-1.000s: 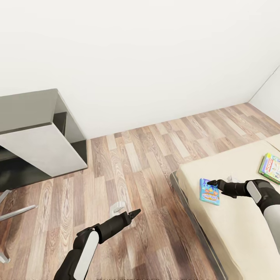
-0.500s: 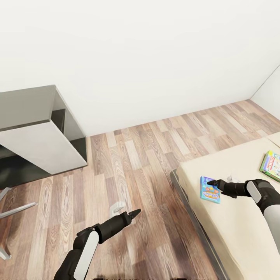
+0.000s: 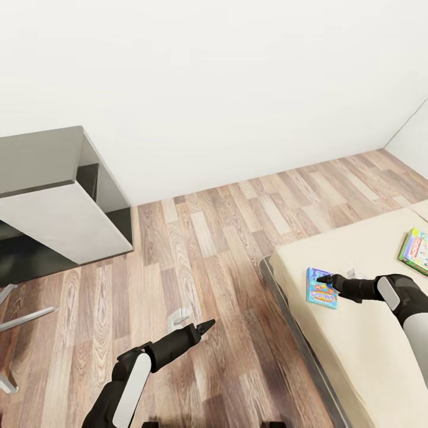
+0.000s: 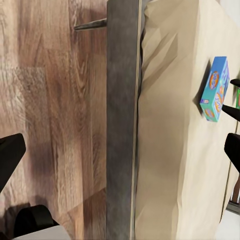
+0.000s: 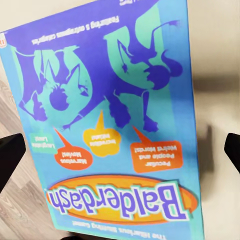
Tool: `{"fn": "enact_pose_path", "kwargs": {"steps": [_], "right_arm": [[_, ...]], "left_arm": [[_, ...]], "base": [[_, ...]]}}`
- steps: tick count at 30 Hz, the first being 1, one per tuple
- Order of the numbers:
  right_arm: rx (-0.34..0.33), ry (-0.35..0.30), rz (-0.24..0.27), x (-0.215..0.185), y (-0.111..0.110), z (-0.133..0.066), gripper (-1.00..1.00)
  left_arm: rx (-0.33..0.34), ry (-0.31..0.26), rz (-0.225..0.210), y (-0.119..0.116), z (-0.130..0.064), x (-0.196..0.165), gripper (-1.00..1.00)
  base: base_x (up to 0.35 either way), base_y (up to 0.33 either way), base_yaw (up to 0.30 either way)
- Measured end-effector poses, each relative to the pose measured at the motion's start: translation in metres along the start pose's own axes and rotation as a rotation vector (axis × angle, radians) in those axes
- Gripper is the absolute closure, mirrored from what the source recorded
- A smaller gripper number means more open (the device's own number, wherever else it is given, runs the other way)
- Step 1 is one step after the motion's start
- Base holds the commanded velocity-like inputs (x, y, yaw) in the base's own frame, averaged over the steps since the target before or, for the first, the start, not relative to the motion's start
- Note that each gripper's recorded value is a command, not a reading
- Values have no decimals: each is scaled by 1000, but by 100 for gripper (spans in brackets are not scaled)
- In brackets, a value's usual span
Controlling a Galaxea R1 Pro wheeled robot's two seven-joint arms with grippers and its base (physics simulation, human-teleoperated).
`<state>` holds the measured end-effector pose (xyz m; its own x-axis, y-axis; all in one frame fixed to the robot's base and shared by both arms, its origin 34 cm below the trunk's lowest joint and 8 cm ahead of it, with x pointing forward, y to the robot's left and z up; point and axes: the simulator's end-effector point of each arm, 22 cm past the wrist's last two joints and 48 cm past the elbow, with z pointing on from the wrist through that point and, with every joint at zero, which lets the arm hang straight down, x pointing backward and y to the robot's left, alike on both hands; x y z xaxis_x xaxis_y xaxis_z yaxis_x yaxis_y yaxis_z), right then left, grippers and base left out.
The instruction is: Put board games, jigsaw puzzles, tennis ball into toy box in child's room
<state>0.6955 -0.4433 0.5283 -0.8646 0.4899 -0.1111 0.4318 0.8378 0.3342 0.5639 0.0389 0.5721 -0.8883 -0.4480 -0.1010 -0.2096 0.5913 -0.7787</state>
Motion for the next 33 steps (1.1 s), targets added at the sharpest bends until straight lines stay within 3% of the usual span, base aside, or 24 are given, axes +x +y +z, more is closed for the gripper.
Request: {"fn": "enact_pose_path", "kwargs": {"steps": [33], "right_arm": [[1, 2, 1, 1, -1, 1, -100]], "left_arm": [[-1, 1, -2, 1, 0, 1, -100]], "base": [[0, 0, 41]]}}
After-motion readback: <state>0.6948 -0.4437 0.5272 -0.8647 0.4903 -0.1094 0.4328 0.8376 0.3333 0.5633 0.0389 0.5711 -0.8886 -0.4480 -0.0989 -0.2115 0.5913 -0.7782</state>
